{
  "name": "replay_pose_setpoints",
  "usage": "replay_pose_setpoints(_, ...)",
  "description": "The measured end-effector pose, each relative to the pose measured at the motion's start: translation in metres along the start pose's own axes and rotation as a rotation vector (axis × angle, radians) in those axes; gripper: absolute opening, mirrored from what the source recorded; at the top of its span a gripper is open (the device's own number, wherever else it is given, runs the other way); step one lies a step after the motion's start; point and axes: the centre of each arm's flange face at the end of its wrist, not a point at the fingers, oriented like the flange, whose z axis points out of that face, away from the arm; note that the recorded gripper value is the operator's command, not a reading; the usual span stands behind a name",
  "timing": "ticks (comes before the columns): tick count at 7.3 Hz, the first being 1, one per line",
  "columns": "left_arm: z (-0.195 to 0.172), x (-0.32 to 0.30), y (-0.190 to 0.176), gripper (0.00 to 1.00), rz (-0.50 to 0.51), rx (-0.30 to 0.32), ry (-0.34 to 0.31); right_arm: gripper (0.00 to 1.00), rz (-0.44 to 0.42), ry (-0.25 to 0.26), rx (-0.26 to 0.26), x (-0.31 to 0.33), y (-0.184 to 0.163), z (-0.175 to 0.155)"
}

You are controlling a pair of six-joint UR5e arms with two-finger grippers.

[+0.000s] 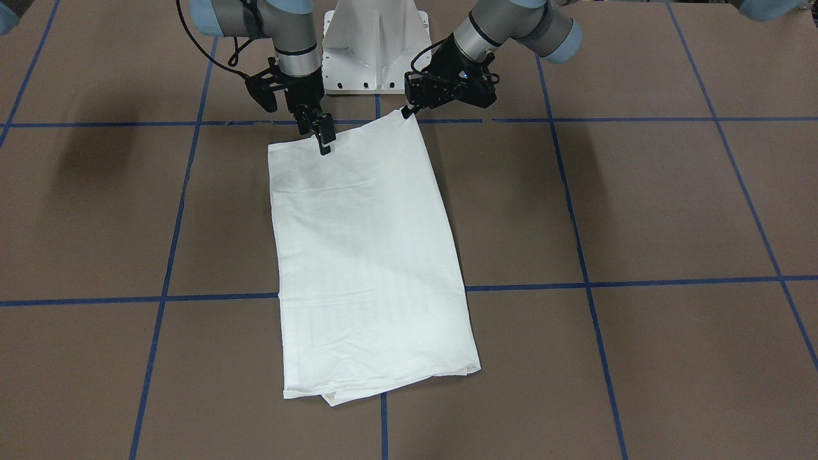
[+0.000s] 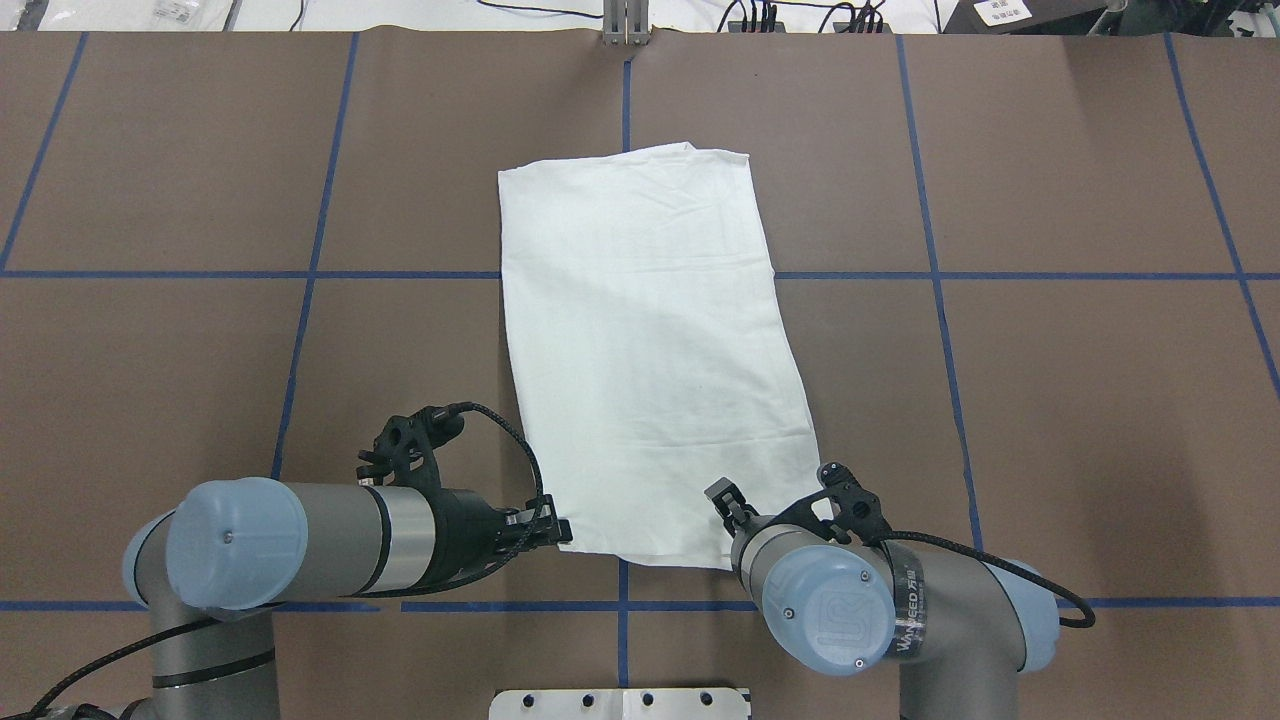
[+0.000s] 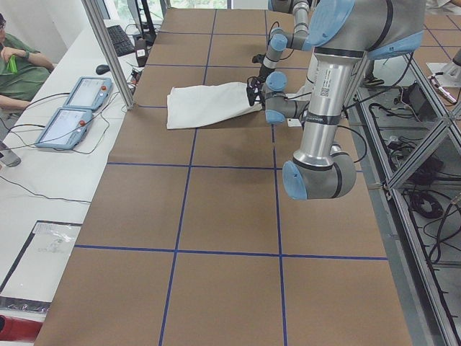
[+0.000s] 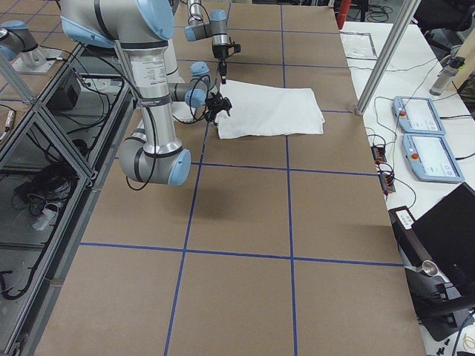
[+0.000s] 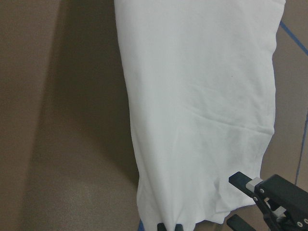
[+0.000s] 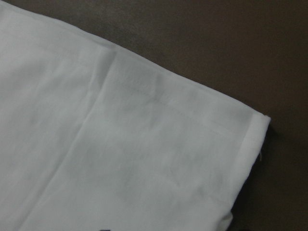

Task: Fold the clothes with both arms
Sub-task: 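Grasp the near shirt corners with the left and right grippers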

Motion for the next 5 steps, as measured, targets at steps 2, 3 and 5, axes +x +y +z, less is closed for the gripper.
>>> replay_pose_setpoints(2, -0.0002, 0.0001, 0.0001, 0.0, 0.0, 0.0, 0.0, 0.84, -0.006, 0.009, 0.006, 0.0012, 0.0001, 0.0022)
replay_pose_setpoints(3, -0.0002, 0.0002, 0.0001, 0.0, 0.0, 0.0, 0.001, 0.82, -0.005, 0.008, 0.006, 0.0002, 0.0011, 0.002)
replay_pose_setpoints(5, -0.0002, 0.0002, 0.0001, 0.0, 0.0, 0.0, 0.001, 0.81, -0.002, 0.008, 0.006, -0.0034, 0.0058, 0.0046)
